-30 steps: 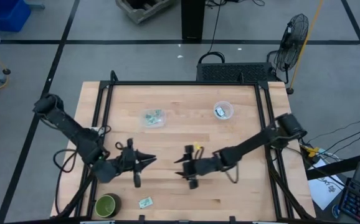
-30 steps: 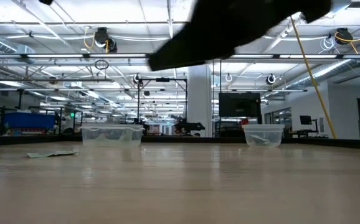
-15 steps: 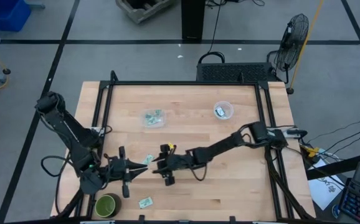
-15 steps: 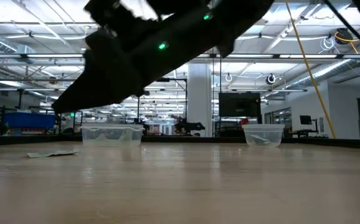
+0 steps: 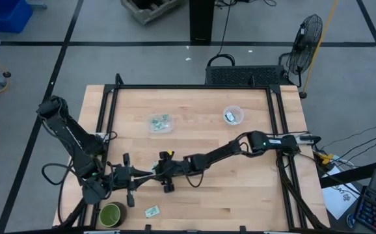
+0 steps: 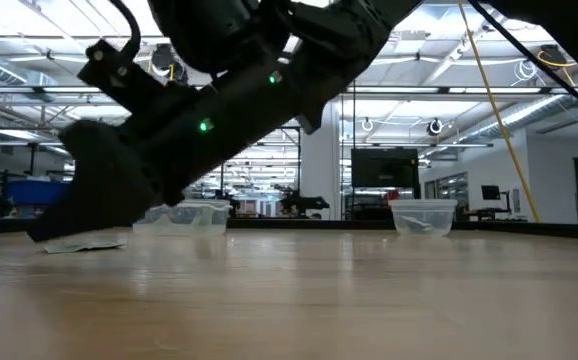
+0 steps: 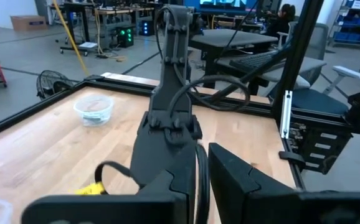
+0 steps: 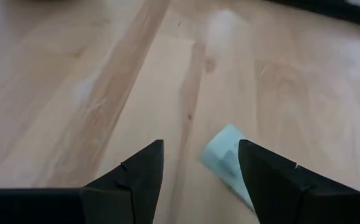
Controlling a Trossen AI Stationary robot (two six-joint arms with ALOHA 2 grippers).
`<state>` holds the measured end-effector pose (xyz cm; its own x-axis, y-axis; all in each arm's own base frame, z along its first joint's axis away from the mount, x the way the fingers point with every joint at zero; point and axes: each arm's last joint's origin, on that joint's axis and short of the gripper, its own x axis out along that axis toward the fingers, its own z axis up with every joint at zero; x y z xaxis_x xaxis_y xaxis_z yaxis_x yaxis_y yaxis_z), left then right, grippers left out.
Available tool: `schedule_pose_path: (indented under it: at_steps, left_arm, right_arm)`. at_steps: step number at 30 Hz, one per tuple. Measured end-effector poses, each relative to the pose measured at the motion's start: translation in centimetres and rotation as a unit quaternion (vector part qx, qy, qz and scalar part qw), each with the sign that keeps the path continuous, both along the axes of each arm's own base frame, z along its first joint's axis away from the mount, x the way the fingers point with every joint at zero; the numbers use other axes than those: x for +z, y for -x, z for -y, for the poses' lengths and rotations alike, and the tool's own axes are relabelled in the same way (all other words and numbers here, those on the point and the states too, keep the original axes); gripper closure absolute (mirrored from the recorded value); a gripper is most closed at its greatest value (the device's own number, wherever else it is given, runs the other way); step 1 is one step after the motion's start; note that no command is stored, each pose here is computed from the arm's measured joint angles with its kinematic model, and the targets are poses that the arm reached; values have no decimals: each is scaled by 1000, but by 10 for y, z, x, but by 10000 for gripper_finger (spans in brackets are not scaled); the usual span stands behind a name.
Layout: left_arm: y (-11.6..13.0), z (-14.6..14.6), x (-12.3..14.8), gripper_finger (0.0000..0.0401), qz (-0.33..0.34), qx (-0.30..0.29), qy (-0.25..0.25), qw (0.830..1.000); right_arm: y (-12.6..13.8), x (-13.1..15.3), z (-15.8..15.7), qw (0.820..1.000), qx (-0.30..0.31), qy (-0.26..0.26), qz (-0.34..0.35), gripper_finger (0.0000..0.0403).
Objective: Pick and place items into bin
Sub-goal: Put the stevia packet into the right transparent bin
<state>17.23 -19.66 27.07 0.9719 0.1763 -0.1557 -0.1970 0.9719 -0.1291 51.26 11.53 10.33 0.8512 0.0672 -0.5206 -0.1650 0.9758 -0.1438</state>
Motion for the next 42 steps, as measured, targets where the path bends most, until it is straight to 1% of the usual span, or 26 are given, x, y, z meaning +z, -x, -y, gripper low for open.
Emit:
schedule_pose_path:
  at_steps: [2, 8, 10, 14, 18, 21, 26, 32, 34, 39, 42]
  left_arm:
    - [-1, -1, 0, 352, 0, 2, 0, 1000]
    - [-1, -1, 0, 352, 1, 5, -1, 1000]
    - [-1, -1, 0, 352, 1, 5, -1, 1000]
    - [-1, -1, 0, 352, 3, 13, -3, 1000]
    - [-1, -1, 0, 352, 2, 13, -3, 1000]
    - [-1, -1, 0, 352, 1, 13, -5, 1000]
    - [0, -2, -1, 352, 0, 13, -7, 1000]
    - [0, -2, -1, 352, 0, 13, -2, 1000]
    - [0, -2, -1, 352, 0, 14, 1, 1000]
    - [0, -2, -2, 352, -3, 15, 2, 1000]
    - [0, -2, -4, 352, -6, 17, 5, 1000]
  right_arm:
    - [0, -6, 0, 1000, 0, 0, -4, 204]
    - [-3, -6, 8, 1000, -16, -12, -2, 204]
    - [-4, -6, 14, 999, -25, -23, -4, 204]
    - [-6, -6, 28, 997, -26, -76, -12, 204]
    - [-6, -10, 32, 996, -29, -76, -26, 206]
    - [-5, -11, 31, 996, -27, -74, -30, 222]
    - [-4, -14, 26, 998, -31, -52, -32, 267]
    - [-3, -14, 21, 998, -26, -46, -35, 310]
    - [-2, -14, 19, 998, -22, -42, -35, 320]
    - [1, -2, 18, 998, -19, -37, -47, 334]
    - [7, 8, 19, 997, -20, -32, -72, 340]
